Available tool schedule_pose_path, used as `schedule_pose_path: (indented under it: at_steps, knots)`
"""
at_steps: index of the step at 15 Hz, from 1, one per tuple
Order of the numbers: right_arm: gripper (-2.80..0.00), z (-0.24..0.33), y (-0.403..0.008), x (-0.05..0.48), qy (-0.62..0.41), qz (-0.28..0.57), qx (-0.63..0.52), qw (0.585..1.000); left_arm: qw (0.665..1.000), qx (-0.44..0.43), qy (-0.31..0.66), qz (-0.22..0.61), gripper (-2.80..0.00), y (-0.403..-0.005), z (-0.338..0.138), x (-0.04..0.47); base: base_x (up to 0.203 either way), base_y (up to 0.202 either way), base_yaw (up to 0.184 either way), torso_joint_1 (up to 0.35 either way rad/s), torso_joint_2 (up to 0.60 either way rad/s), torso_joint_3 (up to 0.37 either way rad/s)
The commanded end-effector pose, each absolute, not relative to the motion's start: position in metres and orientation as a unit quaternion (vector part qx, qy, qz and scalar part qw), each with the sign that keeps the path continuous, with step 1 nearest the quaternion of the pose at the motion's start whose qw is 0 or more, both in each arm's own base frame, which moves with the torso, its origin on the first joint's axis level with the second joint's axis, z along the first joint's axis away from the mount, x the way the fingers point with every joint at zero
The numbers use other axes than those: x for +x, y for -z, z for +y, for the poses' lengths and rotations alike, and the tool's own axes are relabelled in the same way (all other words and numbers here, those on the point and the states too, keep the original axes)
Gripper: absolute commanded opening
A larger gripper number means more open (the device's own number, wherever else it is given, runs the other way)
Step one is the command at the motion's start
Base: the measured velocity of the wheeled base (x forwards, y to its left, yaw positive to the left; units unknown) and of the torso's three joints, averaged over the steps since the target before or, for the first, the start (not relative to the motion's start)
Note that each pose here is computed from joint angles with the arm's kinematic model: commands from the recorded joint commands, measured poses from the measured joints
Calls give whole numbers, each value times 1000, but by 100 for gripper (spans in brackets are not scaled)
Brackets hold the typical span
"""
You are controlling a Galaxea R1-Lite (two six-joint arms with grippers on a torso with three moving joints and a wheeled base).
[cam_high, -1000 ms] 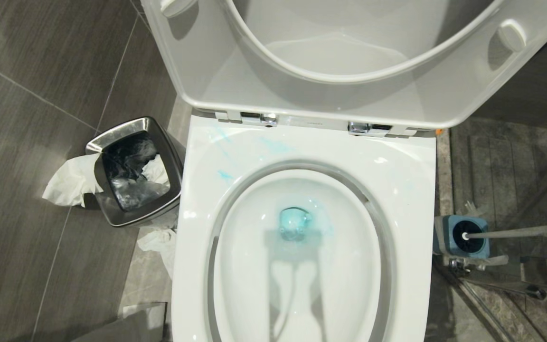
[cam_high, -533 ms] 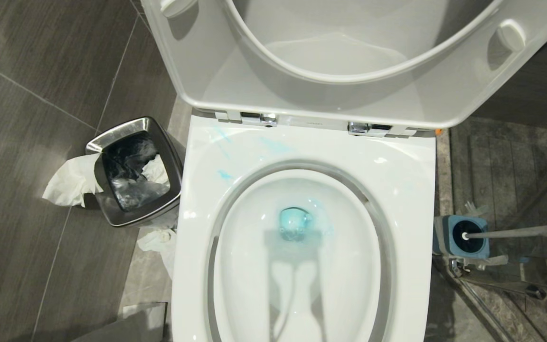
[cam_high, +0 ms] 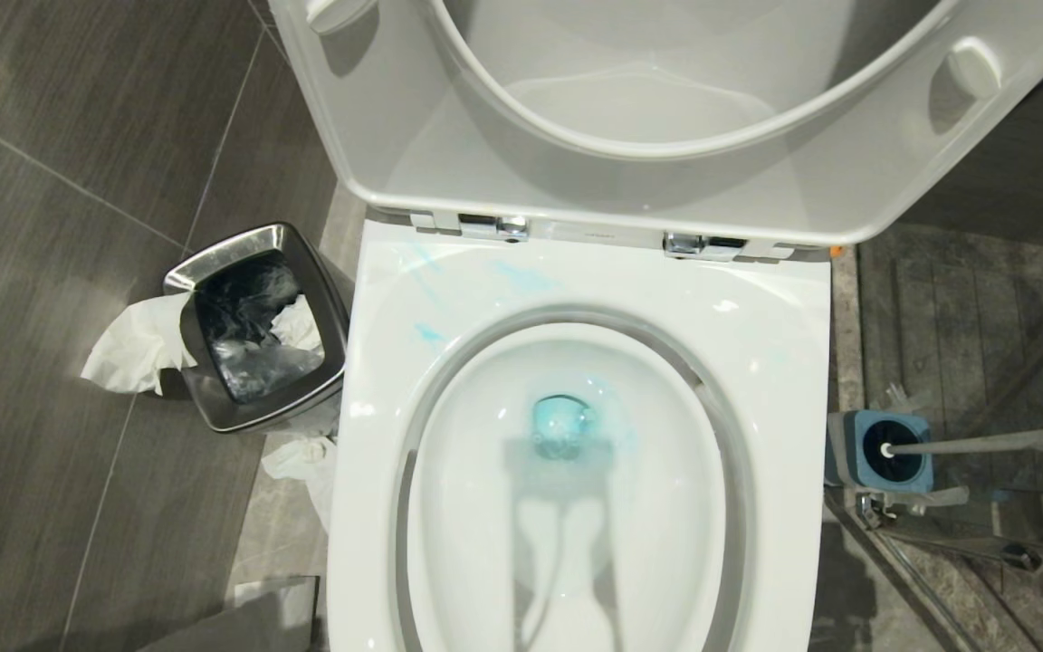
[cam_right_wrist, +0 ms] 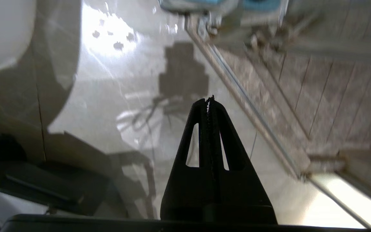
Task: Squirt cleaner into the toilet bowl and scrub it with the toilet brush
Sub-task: Scrub the toilet bowl
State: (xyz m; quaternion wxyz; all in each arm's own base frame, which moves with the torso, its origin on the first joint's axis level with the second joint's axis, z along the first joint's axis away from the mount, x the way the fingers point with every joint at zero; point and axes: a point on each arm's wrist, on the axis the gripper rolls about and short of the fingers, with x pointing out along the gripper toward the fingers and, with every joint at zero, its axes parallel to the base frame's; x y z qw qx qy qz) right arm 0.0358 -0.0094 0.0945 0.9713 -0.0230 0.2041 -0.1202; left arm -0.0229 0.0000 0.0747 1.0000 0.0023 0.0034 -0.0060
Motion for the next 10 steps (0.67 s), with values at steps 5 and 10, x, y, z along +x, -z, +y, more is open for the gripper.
schedule_pose_path:
  at_steps: [5,10]
  knots:
    - [-280,-11,-84,31,160,261,-3,952,1000,2,6,5,-280,-74,0,-23,0,0,0,0,0,0]
    - [-280,-25,-91,60,175,272,12,946,1000,2,6,5,-280,-74,0,-23,0,0,0,0,0,0]
